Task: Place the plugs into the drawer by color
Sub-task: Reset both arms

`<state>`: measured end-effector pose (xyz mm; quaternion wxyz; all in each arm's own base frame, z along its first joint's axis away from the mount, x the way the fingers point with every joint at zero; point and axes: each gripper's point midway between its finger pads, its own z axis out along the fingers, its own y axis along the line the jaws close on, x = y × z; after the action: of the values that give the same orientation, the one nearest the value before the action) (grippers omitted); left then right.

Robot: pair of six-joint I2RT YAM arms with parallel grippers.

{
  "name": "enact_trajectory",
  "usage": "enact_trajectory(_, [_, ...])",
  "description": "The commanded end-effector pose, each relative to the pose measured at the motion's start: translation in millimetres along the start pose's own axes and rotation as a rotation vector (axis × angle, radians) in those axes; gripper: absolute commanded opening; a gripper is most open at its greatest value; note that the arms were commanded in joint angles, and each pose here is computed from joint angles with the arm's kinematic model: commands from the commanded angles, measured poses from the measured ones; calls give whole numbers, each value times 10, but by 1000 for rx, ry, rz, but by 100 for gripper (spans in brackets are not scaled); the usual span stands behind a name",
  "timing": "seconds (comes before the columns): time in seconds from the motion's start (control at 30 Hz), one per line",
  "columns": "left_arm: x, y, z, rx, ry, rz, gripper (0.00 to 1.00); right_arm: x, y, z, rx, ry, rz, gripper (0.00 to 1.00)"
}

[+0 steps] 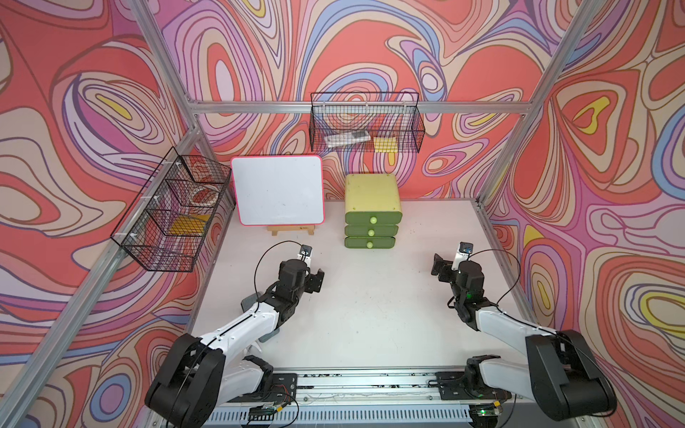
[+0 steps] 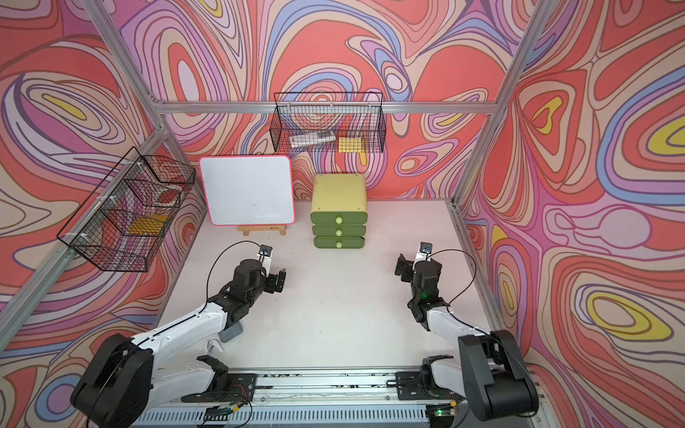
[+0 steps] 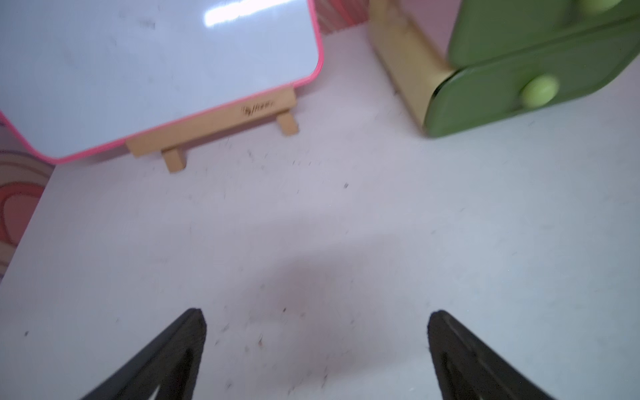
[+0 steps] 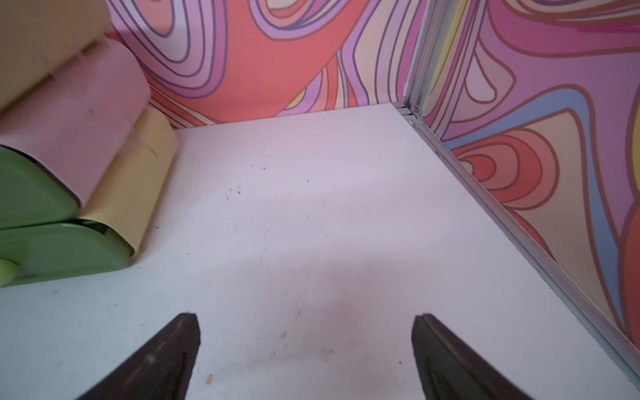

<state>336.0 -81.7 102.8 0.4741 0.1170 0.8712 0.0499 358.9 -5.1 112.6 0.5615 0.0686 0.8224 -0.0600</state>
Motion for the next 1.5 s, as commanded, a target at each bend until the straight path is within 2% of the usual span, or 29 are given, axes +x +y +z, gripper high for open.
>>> enact_trajectory(0.0, [-378,474,-108,-148,-177,-26,99,-254,-54,-69,61,-172,-36,98])
enact_trajectory(0.07, [-118,609,-8,-121,-176,-86,99,-334,-18,-174,22,-296,-35,98])
enact_trajectory(0.1, [-9,673,53,-116,-181,-125,99,-342,37,-158,-2,-316,-57,98])
enact_trajectory(0.17, [-45,781,135,-126,-192,-157,99,-341,182,-81,-64,-319,-102,97])
enact_trajectory(0.2, [-116,717,190,-60,-225,-155,99,-350,202,-15,-62,-317,-109,97])
enact_trajectory(0.27, [-145,678,310,-39,-206,-112,99,-284,150,129,-16,-300,-76,97])
enact_trajectory(0.33, [-45,718,400,-48,-220,-134,99,-178,185,209,-27,-313,-84,98])
enact_trajectory(0.37, [40,755,459,-75,-210,-153,99,-228,116,189,14,-350,-70,98])
enact_trajectory(0.4, [2,792,496,-95,-230,-154,99,-159,146,228,-2,-308,-72,98])
enact_trajectory(0.5, [26,857,575,-82,-186,-194,99,-139,131,485,-7,-199,-57,98])
enact_trajectory(0.6, [57,918,612,-53,-161,-245,100,-78,95,734,-152,-63,1,98])
enact_trajectory(0.8, [49,886,598,-17,-176,-243,100,-102,94,715,-152,-78,-5,98])
enact_trajectory(1.47, [41,892,561,-30,-193,-242,99,-82,132,735,-167,-68,-8,98])
